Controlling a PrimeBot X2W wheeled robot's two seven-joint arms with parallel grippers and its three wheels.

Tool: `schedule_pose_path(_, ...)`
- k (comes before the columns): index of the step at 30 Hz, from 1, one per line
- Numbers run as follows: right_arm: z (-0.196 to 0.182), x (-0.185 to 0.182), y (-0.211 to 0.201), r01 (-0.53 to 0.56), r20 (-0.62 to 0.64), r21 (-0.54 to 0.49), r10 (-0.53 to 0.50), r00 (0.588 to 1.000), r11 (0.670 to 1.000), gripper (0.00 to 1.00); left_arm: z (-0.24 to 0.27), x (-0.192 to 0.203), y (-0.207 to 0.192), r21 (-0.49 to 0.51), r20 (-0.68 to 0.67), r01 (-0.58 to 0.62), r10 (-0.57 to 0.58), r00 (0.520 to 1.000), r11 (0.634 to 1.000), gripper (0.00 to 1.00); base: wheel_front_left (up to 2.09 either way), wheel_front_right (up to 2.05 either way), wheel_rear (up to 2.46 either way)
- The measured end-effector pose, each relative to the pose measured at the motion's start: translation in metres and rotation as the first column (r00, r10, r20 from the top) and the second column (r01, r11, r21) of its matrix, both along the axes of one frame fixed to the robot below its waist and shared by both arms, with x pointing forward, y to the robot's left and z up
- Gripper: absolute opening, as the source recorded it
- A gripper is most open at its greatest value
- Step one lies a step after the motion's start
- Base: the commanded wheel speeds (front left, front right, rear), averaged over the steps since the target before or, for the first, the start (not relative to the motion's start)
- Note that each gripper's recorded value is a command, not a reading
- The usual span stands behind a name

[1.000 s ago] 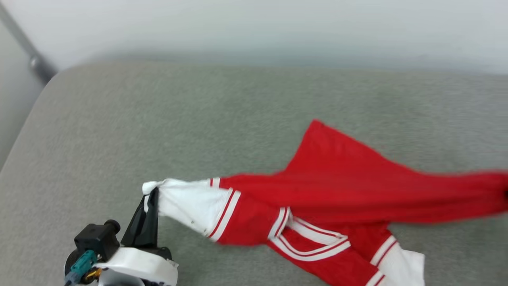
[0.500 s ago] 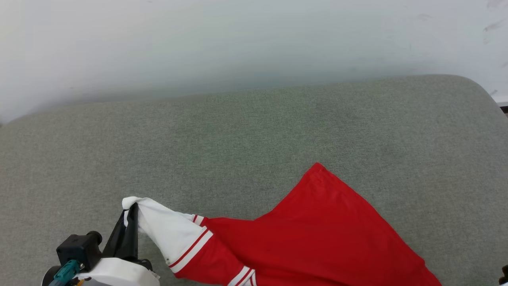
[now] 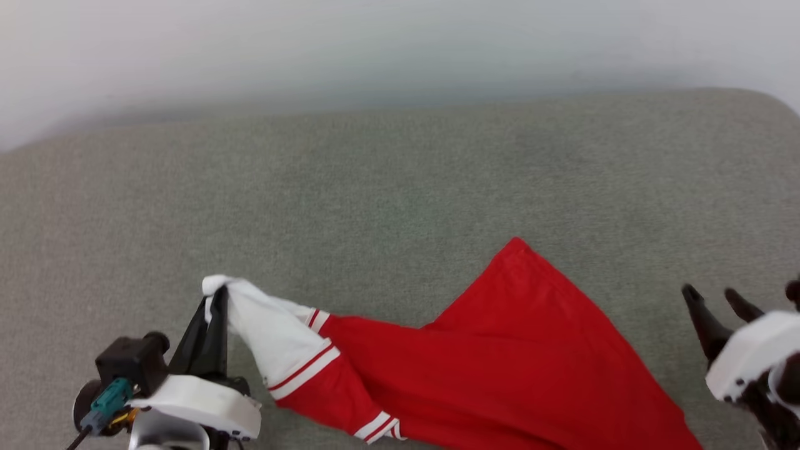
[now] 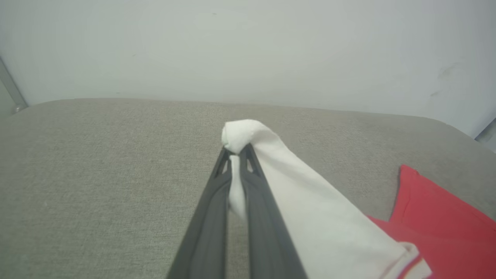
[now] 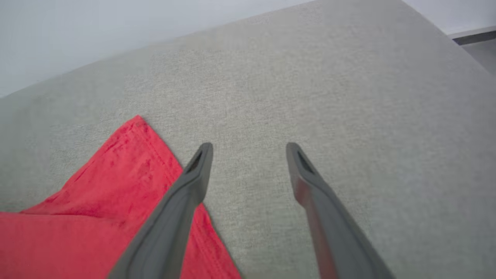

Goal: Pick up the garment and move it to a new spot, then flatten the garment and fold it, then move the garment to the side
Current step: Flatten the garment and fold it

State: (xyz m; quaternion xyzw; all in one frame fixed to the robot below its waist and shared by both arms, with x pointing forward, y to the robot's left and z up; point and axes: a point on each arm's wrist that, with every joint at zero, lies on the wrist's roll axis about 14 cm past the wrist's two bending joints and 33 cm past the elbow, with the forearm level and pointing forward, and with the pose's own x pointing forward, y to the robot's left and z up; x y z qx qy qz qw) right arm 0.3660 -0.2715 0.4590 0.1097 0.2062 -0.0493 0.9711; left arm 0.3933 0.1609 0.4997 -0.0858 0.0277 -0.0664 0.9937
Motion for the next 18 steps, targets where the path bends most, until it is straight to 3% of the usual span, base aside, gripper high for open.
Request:
schedule_pose_path(6, -0.015, 0.052, 0.042, -0.200, -0.175, 0.010, 0.199, 0.964, 0.980, 1.00, 0.000, 0.023, -0.002, 0.008, 0.021, 0.014, -0.014, 1.000, 1.000, 0.00, 0.00, 0.00, 0.00)
schedule_pose_path(11, -0.035, 0.079, 0.078, -0.359, -0.372, 0.032, 0.344, 0.862, 0.933, 1.00, -0.006, 0.037, -0.002, 0.016, 0.024, 0.020, -0.021, 1.000, 1.000, 0.00, 0.00, 0.00, 0.00)
schedule_pose_path(18, -0.072, 0.095, 0.125, -0.498, -0.547, 0.106, 0.469, 0.693, 0.861, 1.00, -0.024, 0.049, 0.006, 0.033, 0.005, -0.002, 0.001, 1.000, 0.999, 0.00, 0.00, 0.00, 0.00)
